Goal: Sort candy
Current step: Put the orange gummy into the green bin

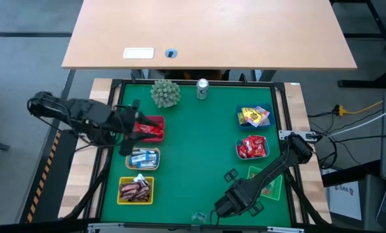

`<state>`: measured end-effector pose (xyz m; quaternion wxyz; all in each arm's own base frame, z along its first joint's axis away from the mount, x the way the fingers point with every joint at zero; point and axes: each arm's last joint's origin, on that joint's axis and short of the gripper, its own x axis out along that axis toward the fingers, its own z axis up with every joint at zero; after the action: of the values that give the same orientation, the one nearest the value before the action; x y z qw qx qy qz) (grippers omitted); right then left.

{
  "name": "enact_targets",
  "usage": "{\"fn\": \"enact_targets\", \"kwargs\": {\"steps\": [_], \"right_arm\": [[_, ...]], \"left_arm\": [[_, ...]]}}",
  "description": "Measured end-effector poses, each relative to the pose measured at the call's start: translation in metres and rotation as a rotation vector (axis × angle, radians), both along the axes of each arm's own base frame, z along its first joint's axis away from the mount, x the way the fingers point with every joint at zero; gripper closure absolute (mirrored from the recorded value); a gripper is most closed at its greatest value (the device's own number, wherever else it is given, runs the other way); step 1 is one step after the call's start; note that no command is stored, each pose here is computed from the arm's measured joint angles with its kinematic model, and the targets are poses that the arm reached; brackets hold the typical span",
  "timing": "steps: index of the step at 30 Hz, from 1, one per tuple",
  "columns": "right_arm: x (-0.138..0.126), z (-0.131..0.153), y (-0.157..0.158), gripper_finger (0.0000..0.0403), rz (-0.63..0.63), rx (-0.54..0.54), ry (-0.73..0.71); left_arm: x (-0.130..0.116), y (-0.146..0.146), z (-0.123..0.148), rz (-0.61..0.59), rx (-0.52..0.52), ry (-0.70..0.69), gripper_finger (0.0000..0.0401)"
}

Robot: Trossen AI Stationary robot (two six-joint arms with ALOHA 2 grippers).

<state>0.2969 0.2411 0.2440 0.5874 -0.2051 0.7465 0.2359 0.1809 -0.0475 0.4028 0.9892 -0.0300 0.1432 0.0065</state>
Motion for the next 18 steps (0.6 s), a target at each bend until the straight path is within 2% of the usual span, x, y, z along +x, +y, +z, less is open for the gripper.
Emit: {"fn": "enact_targets", "kwargs": {"steps": [4,7,14,18], "right_arm": [[-0.004,0.0,-0.002,0.0297,-0.006,0.002,0.037],[-0.008,-0.001,-0.004,0.0297,-0.02,0.017,0.069],[-0.039,-0.004,-0.028,0.0297,-0.113,-0.062,0.128],[-0.059,-0.011,-0.045,0.0297,-0.176,-0.127,0.164]], "left_arm": [[-0.014,0.0,-0.016,-0.002,0.024,-0.017,0.0245],[-0.019,-0.001,-0.041,-0.019,0.03,-0.029,0.0245],[-0.037,0.001,-0.099,-0.044,0.02,-0.033,0.0245],[-0.049,0.002,-0.121,-0.063,0.017,-0.073,0.0245]]}}
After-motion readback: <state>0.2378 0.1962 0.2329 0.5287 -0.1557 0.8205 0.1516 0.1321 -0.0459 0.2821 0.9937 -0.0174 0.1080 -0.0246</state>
